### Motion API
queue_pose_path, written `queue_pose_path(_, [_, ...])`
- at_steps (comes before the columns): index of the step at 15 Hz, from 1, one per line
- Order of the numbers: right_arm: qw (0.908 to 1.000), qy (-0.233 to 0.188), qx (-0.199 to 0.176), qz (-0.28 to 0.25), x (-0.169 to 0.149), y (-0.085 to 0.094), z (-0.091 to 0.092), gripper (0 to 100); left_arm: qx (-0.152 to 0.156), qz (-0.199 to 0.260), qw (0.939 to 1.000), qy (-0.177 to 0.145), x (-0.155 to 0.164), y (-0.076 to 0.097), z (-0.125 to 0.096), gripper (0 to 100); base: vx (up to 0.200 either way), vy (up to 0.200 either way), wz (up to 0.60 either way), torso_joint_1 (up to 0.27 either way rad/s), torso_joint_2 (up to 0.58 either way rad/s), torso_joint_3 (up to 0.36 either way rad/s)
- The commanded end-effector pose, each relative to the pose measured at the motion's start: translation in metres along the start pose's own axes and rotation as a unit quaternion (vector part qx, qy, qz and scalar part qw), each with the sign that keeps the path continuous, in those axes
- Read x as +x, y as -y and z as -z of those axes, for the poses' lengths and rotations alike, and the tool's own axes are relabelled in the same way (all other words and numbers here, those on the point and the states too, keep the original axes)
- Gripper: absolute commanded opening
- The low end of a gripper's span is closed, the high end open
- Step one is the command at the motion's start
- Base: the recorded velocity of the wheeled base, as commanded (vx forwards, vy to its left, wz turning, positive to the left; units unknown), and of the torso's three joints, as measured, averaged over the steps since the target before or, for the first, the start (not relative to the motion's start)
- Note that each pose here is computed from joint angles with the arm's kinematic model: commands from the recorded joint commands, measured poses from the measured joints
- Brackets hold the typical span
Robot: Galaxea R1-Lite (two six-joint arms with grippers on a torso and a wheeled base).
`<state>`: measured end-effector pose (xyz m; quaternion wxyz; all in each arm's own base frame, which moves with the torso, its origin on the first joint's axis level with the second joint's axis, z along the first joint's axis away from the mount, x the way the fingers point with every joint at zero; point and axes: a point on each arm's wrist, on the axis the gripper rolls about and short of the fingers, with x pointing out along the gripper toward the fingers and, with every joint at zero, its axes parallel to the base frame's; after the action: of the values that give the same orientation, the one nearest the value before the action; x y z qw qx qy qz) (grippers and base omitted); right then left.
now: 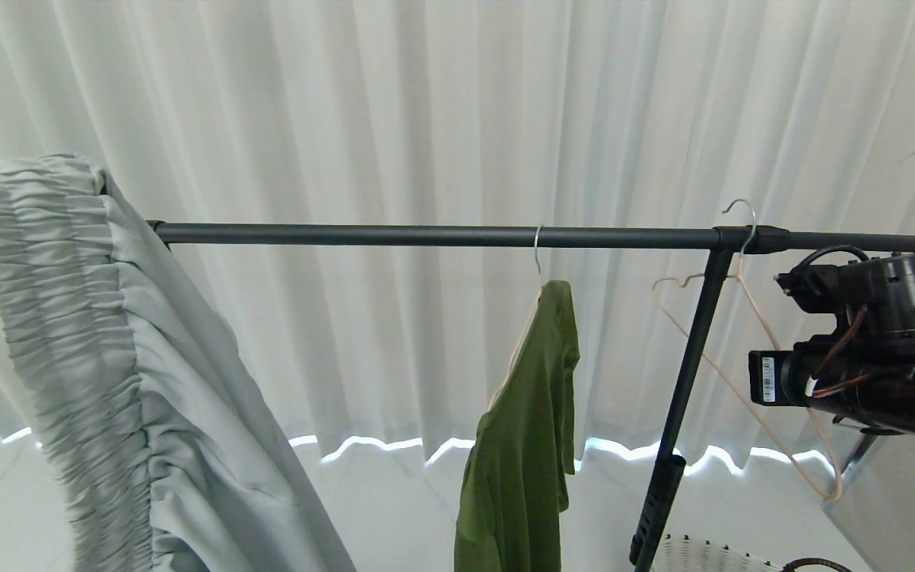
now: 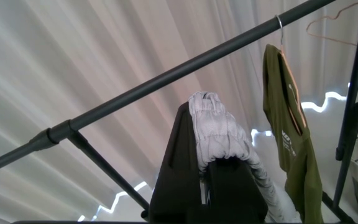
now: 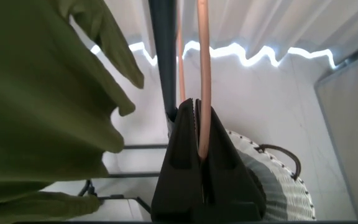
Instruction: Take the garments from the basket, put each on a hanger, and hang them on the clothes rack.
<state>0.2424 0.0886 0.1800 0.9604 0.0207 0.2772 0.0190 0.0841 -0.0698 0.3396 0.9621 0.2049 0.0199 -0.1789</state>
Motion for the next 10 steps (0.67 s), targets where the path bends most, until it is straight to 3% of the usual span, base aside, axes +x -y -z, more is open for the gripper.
queue_pose_path(1, [0.9998, 0.016, 0.003, -0.006, -0.011, 0.001, -0.004, 0, 0.001, 0.000, 1.0000, 0.000, 0.001, 0.000, 0.000, 0, 0.000, 0.000, 0.00, 0.000, 0.00, 0.000])
queue_pose_path(7, [0.9995, 0.031, 0.000, -0.010, -0.037, 0.010, 0.005, 0, 0.006, 0.004, 0.9999, -0.011, 0.004, 0.003, 0.004, 0, 0.000, 0.000, 0.00, 0.000, 0.00, 0.000])
queue_pose_path(10, [0.9990, 0.039, -0.019, -0.015, -0.049, 0.013, 0.011, 0, 0.006, 0.004, 0.9999, -0.012, 0.005, 0.004, 0.004, 0, 0.000, 0.000, 0.00, 0.000, 0.00, 0.000])
